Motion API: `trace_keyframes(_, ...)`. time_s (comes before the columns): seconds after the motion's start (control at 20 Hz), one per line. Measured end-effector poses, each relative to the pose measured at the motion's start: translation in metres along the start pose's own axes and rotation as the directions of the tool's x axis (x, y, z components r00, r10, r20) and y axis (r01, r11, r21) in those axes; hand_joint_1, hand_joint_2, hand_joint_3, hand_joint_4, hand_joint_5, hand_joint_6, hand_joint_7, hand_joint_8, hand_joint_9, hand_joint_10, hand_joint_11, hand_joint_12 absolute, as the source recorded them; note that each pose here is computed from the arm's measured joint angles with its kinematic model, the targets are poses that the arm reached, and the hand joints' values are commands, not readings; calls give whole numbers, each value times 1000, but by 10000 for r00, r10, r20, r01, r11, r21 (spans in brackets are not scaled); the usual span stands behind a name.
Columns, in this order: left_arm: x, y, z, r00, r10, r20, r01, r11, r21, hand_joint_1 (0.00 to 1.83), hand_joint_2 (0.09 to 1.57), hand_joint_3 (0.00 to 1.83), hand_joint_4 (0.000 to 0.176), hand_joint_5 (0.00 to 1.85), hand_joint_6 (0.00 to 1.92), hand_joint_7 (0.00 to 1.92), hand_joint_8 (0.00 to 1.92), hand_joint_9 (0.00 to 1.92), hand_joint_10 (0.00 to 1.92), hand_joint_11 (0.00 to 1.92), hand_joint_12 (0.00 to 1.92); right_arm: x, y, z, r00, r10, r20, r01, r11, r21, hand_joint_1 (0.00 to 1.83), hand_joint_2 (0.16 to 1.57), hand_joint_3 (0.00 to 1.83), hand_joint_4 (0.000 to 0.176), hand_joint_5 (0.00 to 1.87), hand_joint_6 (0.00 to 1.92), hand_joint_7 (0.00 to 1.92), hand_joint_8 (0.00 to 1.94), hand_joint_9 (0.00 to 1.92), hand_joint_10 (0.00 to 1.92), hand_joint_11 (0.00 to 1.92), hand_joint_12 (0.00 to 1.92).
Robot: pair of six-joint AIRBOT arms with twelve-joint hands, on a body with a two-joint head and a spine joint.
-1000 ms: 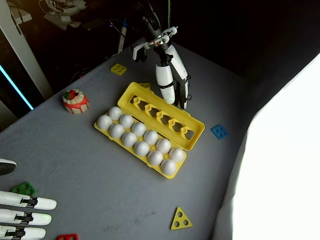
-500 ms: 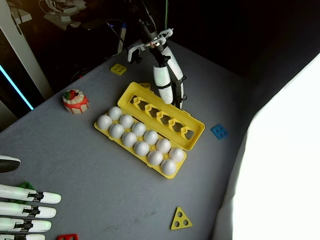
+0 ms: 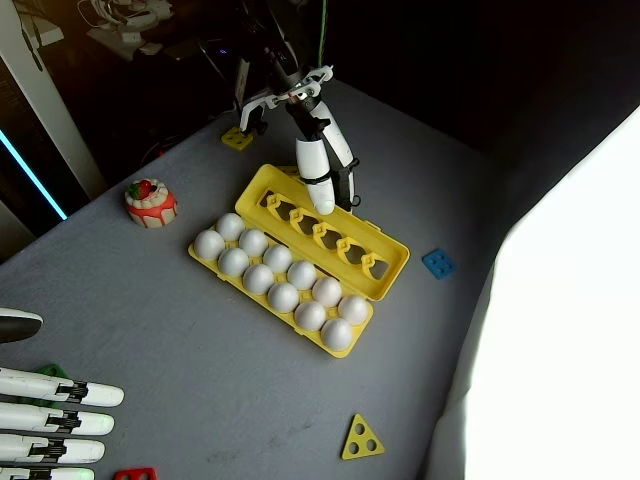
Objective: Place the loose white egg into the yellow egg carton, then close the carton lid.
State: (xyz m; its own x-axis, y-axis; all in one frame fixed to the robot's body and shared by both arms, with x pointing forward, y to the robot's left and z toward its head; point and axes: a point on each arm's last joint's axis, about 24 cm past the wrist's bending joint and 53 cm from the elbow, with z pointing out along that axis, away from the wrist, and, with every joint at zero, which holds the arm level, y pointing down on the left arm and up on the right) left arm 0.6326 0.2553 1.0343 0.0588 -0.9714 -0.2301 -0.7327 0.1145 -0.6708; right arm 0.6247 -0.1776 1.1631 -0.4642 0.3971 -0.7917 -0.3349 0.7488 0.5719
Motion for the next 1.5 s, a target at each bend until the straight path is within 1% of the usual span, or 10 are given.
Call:
trace_keyframes(0.25, 22, -46, -15, 9985, 207, -514, -160, 9958, 904, 190, 1307, 0, 0, 436, 5, 418, 489, 292, 855, 0, 1386, 0, 0, 0, 10000, 14, -3, -14, 10000, -13, 269, 1168, 0, 0, 214, 12, 251, 3, 165, 7, 0, 337)
trace_keyframes(0.35, 31, -66, -27, 9963, 375, -769, -270, 9906, 1342, 195, 1305, 0, 0, 440, 6, 410, 503, 268, 880, 0, 1387, 1, 0, 0, 10000, 8, -18, -8, 10000, -8, 240, 1182, 3, 0, 169, 2, 239, 2, 158, 4, 0, 247)
trace_keyframes(0.45, 41, -78, -39, 9935, 607, -963, -440, 9850, 1671, 217, 1306, 0, 0, 438, 4, 401, 509, 257, 888, 0, 1386, 1, 1, 0, 10000, 5, -10, -5, 10000, -16, 260, 1185, 2, 0, 159, 0, 233, 0, 151, 1, 0, 185)
trace_keyframes(0.5, 50, -81, -46, 9906, 783, -1122, -571, 9818, 1812, 209, 1307, 0, 0, 438, 4, 398, 513, 261, 890, 0, 1385, 1, 0, 0, 10000, 8, -12, -8, 10000, -12, 238, 1183, 0, 0, 166, 3, 245, 4, 164, 6, 0, 275)
trace_keyframes(0.65, 82, -75, -66, 9754, 1257, -1811, -883, 9754, 2020, 208, 1305, 0, 0, 449, 8, 403, 527, 267, 895, 0, 1384, 1, 0, 0, 10000, 10, -9, -10, 10000, -9, 248, 1178, 0, 0, 188, 11, 240, 1, 161, 4, 0, 293)
trace_keyframes(0.85, 110, -47, -80, 9540, 1648, -2504, -1228, 9769, 1749, 220, 1310, 1, 0, 425, 5, 386, 524, 261, 889, 0, 1384, 0, 1, 0, 10000, 1, 1, -1, 10000, -27, 216, 1193, 1, 0, 185, 7, 223, 4, 145, 6, 0, 246)
trace_keyframes(1.1, 119, -33, -80, 9404, 2096, -2676, -1645, 9695, 1815, 212, 1309, 0, 0, 446, 10, 405, 514, 273, 872, 0, 1391, 1, 1, 0, 10000, 5, -7, -5, 10000, -18, 238, 1185, 0, 0, 190, 6, 219, 2, 134, 0, 0, 217)
trace_keyframes(1.2, 123, -28, -78, 9334, 2304, -2749, -1835, 9653, 1860, 207, 1311, 1, 0, 444, 8, 402, 512, 264, 873, 0, 1386, 1, 1, 0, 10000, 8, -6, -8, 10000, -17, 249, 1176, 0, 0, 212, 15, 252, 11, 168, 14, 0, 313)
trace_keyframes(1.35, 139, -19, -82, 9100, 2671, -3170, -2112, 9568, 1999, 249, 1300, 0, 0, 468, 15, 422, 531, 281, 877, 0, 1376, 0, 1, 1, 10000, 10, 4, -10, 10000, -29, 216, 1192, 2, 0, 198, 7, 233, 4, 157, 9, 0, 249)
trace_keyframes(1.5, 144, -18, -82, 9008, 2861, -3267, -2224, 9501, 2187, 221, 1304, 0, 0, 465, 11, 425, 537, 298, 875, 1, 1377, 0, 1, 0, 10000, 8, 21, -8, 10000, -38, 266, 1187, 0, 0, 210, 10, 240, 4, 166, 11, 0, 259)
